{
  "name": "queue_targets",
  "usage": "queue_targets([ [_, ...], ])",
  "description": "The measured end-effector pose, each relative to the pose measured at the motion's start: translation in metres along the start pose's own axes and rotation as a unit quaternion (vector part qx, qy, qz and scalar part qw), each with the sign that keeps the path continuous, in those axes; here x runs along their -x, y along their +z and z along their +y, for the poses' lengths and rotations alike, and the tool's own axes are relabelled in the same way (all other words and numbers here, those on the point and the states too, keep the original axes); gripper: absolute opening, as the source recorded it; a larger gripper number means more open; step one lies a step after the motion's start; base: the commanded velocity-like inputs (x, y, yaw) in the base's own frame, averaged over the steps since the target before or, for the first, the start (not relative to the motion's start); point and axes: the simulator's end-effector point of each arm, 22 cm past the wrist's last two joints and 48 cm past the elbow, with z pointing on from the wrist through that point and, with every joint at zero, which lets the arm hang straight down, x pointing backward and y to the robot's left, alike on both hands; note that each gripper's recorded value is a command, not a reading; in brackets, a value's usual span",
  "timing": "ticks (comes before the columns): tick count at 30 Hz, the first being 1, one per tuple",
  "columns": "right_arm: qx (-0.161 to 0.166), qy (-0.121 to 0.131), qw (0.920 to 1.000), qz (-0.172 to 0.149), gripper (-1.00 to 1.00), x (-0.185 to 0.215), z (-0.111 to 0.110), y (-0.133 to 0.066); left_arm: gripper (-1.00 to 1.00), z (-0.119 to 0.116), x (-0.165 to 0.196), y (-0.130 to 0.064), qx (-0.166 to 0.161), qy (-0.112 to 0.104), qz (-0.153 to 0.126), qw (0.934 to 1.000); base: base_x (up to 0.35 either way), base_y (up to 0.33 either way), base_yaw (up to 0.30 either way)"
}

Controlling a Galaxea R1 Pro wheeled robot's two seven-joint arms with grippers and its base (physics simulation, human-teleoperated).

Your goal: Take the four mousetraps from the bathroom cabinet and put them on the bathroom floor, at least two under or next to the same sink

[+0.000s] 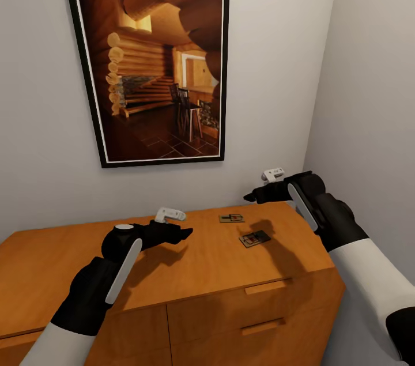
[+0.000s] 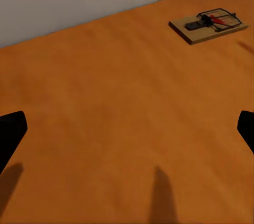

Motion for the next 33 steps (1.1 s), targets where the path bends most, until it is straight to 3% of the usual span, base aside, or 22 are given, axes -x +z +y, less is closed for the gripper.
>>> queue_targets([
  [20,0.001,-0.002,1.0000,0.000,1.00,0.000,0.001,0.000,1.00,0.001,0.001,0.000,0.002,0.000,-0.001,1.0000,0.001,0.000,0.000],
  [28,0.001,-0.003,1.0000,0.000,1.00,0.000,0.002,0.000,1.00,0.001,0.002,-0.001,0.002,0.001,-0.004,1.0000,0.162,0.000,0.000],
  [31,0.002,-0.009,1.0000,0.003,1.00,-0.001,0.005,0.001,1.00,0.002,0.002,0.000,0.002,0.002,-0.004,1.0000,0.092,0.000,0.000],
  [33,0.003,-0.027,0.9996,0.010,1.00,-0.005,0.014,0.004,1.00,0.002,0.002,0.000,0.003,0.002,-0.005,1.0000,0.044,0.000,0.000],
])
